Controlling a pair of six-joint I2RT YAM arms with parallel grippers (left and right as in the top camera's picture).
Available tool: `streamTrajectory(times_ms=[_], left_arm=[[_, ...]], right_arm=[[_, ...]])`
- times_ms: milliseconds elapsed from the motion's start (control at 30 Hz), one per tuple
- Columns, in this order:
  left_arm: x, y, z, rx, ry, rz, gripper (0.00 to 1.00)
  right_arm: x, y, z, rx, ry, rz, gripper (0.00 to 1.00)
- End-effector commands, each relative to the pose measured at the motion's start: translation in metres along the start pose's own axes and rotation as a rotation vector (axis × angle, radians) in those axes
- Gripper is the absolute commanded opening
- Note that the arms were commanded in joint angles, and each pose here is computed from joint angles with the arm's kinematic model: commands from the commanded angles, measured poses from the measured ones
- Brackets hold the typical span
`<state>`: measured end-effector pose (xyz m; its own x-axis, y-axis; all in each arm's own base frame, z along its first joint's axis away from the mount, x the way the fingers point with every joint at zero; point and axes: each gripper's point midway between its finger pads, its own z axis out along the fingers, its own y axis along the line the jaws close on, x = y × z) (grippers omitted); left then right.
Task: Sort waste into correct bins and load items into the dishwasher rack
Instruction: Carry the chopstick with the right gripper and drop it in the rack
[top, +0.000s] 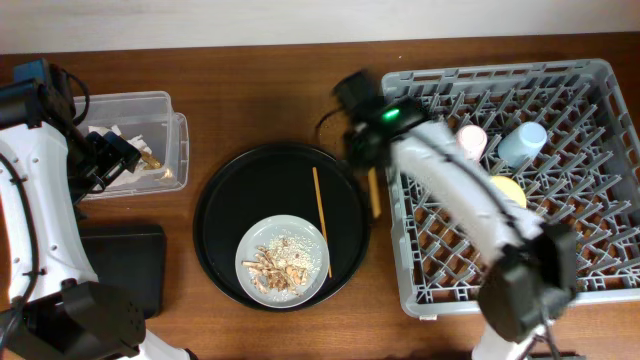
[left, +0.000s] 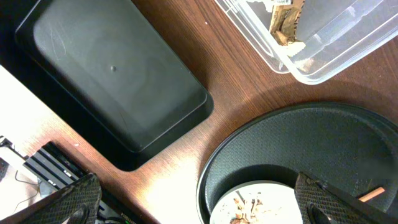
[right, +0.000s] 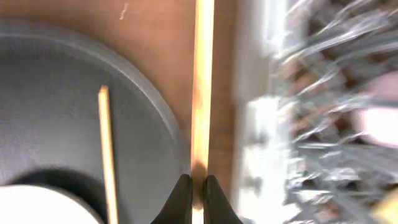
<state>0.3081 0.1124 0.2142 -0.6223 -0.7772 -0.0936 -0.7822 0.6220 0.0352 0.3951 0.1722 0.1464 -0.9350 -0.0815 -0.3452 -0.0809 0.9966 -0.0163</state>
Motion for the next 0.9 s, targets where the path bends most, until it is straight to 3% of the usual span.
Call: streamTrajectory(times_ms=[0,133,367,467,700,867], left_arm=[[-0.002,0.001,-0.006,0.009,-0.017,-0.012,0.99],[-0.002,0.001,-0.006,0.009,-0.017,-0.012,0.99],[-0.002,0.001,-0.006,0.009,-0.017,-0.011,0.99],[-0.002,0.001,-0.006,0.009,-0.017,-0.012,0.99],[-0.002,0.001,-0.006,0.009,-0.017,-0.011,0.99],[-0.002,0.001,-0.006,0.009,-0.017,-0.011,0.99]], right_arm=[[-0.014,-0.037,-0.019,-0.024,-0.021,-0.064,0.04],[-0.009,-0.078,-0.010,0.011,0.031,-0.060,0.04],[-0.007,-0.091,-0.003,-0.059,0.058,-0.070,0.09],[-0.006,-0.089,0.004,-0.066,0.073,-0.070,0.15],[0.002,-0.074,0.013,-0.149,0.117,-0.066,0.16],[0.011,-0.025,0.000,-0.403,0.155,-0.070,0.16]])
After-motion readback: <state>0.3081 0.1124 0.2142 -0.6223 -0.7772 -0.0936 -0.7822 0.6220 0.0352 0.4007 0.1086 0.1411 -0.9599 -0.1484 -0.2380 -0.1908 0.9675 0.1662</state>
